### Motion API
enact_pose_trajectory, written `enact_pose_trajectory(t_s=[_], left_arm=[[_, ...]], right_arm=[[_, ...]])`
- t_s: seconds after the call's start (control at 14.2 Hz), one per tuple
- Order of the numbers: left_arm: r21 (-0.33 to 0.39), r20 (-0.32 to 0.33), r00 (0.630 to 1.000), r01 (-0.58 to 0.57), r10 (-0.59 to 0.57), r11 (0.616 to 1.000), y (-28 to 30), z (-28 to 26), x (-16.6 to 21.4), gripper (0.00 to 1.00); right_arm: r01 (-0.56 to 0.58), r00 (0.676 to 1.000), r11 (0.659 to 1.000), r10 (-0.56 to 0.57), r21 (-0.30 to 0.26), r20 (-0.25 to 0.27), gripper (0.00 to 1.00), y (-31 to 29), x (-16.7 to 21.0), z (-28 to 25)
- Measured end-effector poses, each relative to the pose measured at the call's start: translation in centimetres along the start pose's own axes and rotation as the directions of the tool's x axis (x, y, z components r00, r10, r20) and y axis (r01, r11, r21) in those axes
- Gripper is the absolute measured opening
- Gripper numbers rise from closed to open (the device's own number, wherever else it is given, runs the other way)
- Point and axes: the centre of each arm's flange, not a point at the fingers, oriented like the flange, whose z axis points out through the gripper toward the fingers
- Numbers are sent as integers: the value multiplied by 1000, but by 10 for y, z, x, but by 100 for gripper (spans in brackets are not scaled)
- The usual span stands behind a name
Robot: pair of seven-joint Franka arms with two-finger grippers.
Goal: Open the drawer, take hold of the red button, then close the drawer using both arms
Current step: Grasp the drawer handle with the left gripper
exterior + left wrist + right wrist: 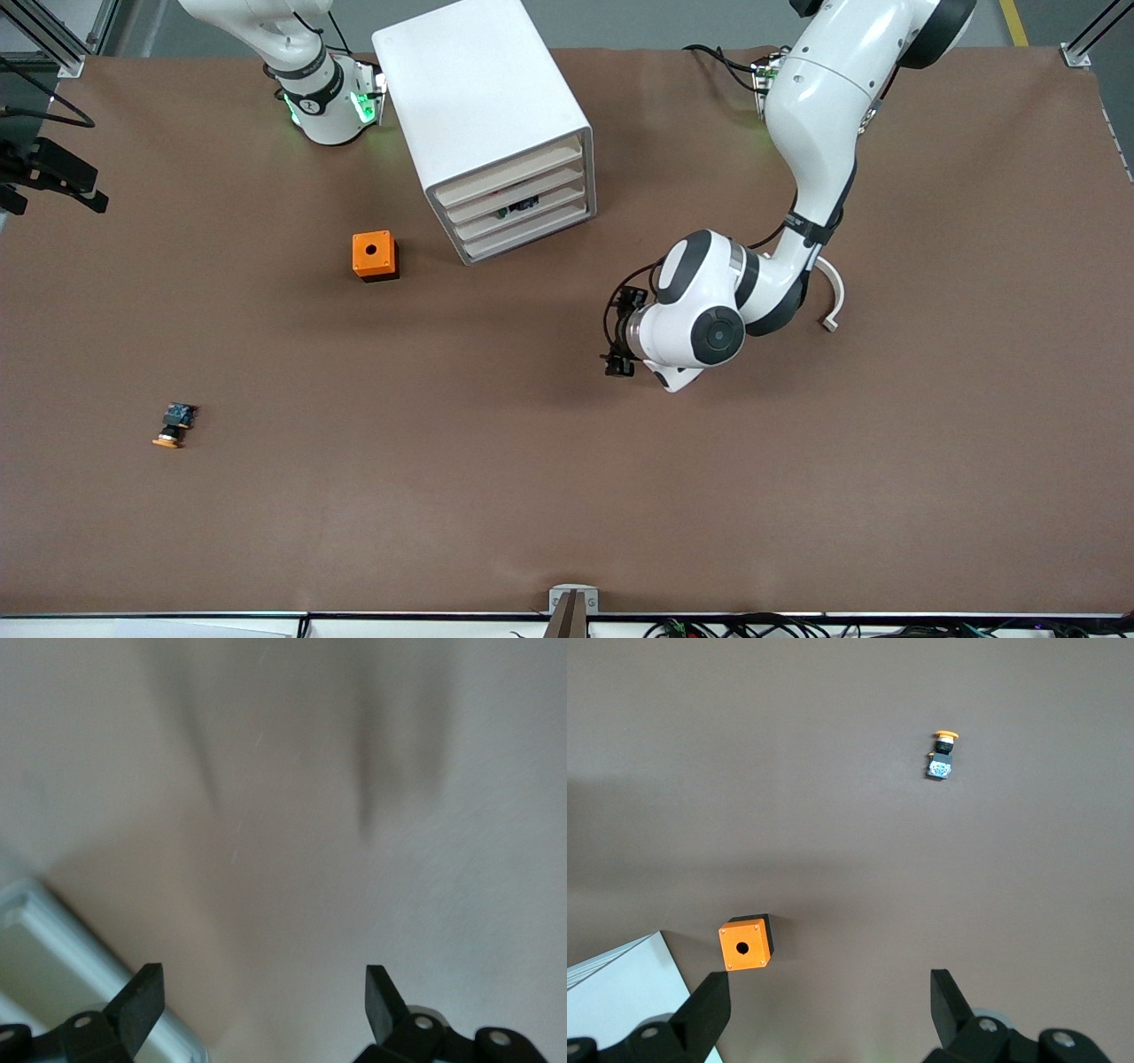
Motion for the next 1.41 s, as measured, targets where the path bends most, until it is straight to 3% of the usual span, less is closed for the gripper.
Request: enact_pose_trajectory(t_s=[0.14,0.28,0.49,0.85,0.99,1.06,1.2,1.41], left_arm=[[37,106,989,97,-100,995,-2,1,-7,100],[89,170,965,188,-201,978,-4,9,-12,100],[191,206,902,342,-379,920,-10,32,-21,98],[303,139,848,455,-511,837,-43,64,-62,92],[389,67,859,446,-508,806,-62,75,-69,82],[426,38,866,437,-498,792,-69,78,-71,82],[493,-13,878,421,-478,761,-82,84,-71,68],[565,-58,886,409,-460,716,-97,96,-73,63]], right_arm=[[0,1000,1000,0,0,0,100,0,0,0],[0,1000,1000,0,0,-1,100,0,0,0],[0,1000,1000,0,-1,-7,100,0,0,-3],[-1,1000,1000,1,-1,-10,100,0,0,-5],[-1,1000,1000,1,-1,-10,100,1,0,-5],[-2,1000,1000,2,-1,-10,100,1,0,-5],[-3,1000,1000,3,-1,-10,100,2,0,-5],[-4,1000,1000,4,-1,-10,100,2,0,-5]])
